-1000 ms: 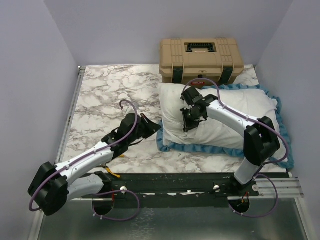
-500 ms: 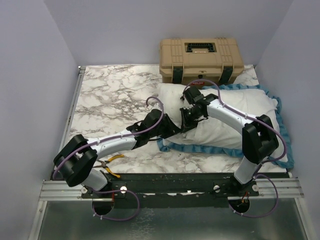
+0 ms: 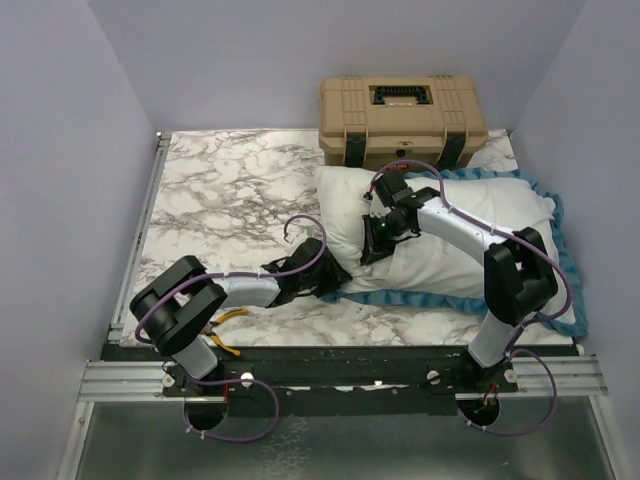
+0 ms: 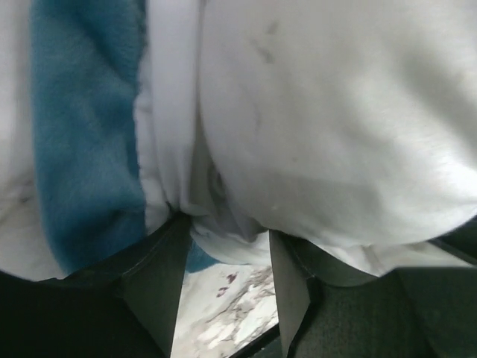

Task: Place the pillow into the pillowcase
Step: Stuff the pillow into the pillowcase.

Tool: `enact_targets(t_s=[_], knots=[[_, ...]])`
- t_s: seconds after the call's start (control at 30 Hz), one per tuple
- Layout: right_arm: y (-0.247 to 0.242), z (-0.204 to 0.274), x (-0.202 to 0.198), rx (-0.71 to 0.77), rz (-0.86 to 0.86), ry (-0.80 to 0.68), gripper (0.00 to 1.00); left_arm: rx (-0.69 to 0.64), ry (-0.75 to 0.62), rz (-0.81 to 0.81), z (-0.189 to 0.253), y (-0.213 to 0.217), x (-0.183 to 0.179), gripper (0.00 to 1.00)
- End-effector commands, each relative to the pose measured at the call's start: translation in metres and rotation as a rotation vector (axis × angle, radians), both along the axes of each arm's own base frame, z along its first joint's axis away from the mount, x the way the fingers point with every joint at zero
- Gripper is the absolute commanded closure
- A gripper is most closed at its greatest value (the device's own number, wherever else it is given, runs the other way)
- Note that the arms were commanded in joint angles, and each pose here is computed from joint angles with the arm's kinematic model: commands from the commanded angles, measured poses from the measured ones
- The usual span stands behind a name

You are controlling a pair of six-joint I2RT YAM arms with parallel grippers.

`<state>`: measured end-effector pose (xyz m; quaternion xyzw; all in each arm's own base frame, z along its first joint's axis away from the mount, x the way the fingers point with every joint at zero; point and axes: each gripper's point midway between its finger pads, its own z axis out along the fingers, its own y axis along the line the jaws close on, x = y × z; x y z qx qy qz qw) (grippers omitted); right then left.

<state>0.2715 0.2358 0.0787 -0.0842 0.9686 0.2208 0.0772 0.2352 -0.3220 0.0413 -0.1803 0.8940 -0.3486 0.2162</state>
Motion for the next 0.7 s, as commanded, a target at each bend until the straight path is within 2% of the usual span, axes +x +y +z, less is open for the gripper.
enact_targets(t_s=[0.0,0.33,0.37,0.4,0.47,0.57,0.67], knots=[[-0.014,-0.018,-0.003,-0.044,-0.032,0.044,1.00,-0.009,-0.030,-0.038,-0.006,-0.015,0.008,0.48],[-0.015,-0.018,-0.005,-0.046,-0.023,0.041,1.00,-0.111,-0.077,-0.008,0.019,-0.028,0.022,0.42],[-0.015,-0.017,-0.005,-0.045,-0.022,0.040,1.00,-0.120,-0.088,0.001,0.024,-0.026,0.023,0.39],[-0.015,-0.016,-0.004,-0.043,-0.021,0.038,1.00,-0.126,-0.094,0.016,0.028,-0.023,0.023,0.30],[-0.014,-0.015,-0.003,-0.043,-0.023,0.033,1.00,-0.127,-0.103,0.053,0.030,-0.016,0.023,0.26],[-0.014,-0.015,-0.002,-0.043,-0.022,0.032,1.00,-0.082,-0.060,0.056,0.010,-0.011,0.023,0.25],[-0.015,-0.014,-0.001,-0.047,-0.023,0.030,1.00,-0.015,0.005,-0.005,-0.020,-0.019,0.019,0.32]])
